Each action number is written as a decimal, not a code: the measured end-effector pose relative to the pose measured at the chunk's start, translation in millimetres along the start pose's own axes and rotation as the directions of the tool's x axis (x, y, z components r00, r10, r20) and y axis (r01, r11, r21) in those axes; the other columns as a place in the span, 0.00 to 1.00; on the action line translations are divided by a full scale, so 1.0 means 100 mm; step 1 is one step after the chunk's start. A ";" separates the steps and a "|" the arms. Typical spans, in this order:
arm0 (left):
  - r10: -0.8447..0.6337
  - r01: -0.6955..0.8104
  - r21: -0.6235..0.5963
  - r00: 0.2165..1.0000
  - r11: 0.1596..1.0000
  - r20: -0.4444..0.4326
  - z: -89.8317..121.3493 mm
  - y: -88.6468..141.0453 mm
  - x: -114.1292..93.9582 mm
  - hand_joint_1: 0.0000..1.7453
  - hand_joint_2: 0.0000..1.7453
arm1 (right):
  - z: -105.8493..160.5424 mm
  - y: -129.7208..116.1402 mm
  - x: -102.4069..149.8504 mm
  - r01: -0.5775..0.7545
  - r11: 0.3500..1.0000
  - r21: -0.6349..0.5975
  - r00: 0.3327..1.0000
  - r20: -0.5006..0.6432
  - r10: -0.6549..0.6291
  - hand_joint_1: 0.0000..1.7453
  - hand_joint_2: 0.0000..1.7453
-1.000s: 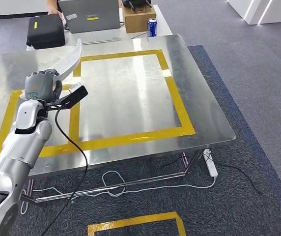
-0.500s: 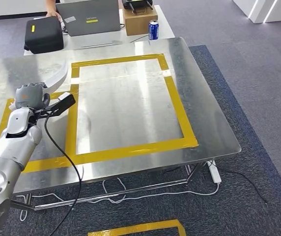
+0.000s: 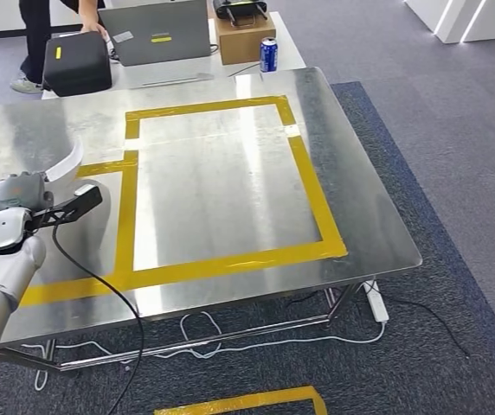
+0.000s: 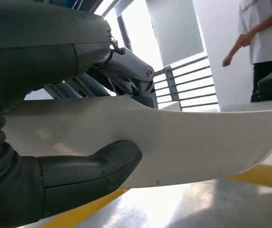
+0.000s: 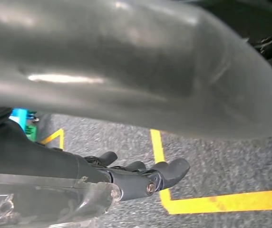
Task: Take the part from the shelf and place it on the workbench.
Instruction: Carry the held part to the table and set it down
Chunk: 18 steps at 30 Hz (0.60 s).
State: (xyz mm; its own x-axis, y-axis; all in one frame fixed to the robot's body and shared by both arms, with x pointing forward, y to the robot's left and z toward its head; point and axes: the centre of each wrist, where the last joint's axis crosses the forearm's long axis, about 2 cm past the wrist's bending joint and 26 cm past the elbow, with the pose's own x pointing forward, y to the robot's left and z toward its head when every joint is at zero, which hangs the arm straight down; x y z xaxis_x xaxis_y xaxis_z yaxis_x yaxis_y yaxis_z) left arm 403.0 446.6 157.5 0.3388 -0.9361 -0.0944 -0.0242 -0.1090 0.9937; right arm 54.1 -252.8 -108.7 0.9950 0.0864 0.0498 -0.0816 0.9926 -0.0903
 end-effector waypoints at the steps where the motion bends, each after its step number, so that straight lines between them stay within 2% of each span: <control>1: -0.014 0.014 -0.014 1.000 1.000 -0.008 0.00 -0.01 -0.03 1.00 1.00 | 0.00 0.00 0.00 -0.001 1.000 0.002 1.000 0.005 0.001 0.00 0.00; 8: -0.067 0.060 -0.071 0.993 0.996 -0.096 0.05 -0.12 -0.35 1.00 1.00 | 0.00 0.00 0.01 -0.007 1.000 0.002 1.000 0.017 0.007 0.00 0.00; 15: -0.056 0.046 -0.104 0.993 0.994 -0.101 0.12 -0.23 -0.49 1.00 1.00 | 0.00 0.00 0.04 -0.010 1.000 0.001 1.000 0.023 0.010 0.00 0.00; 18: -0.023 0.015 -0.111 0.997 0.994 -0.070 0.17 -0.29 -0.52 0.25 1.00 | 0.00 0.00 0.04 -0.014 1.000 0.001 1.000 0.027 0.014 0.00 0.00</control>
State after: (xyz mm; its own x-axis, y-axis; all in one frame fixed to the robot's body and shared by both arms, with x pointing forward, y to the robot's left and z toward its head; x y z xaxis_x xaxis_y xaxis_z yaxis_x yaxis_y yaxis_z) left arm 370.5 493.1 132.9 0.4047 -0.9075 -0.1130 0.0852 -0.0856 0.9927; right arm 58.4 -252.4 -108.1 0.9919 0.1023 0.0749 -0.0954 0.9913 -0.0903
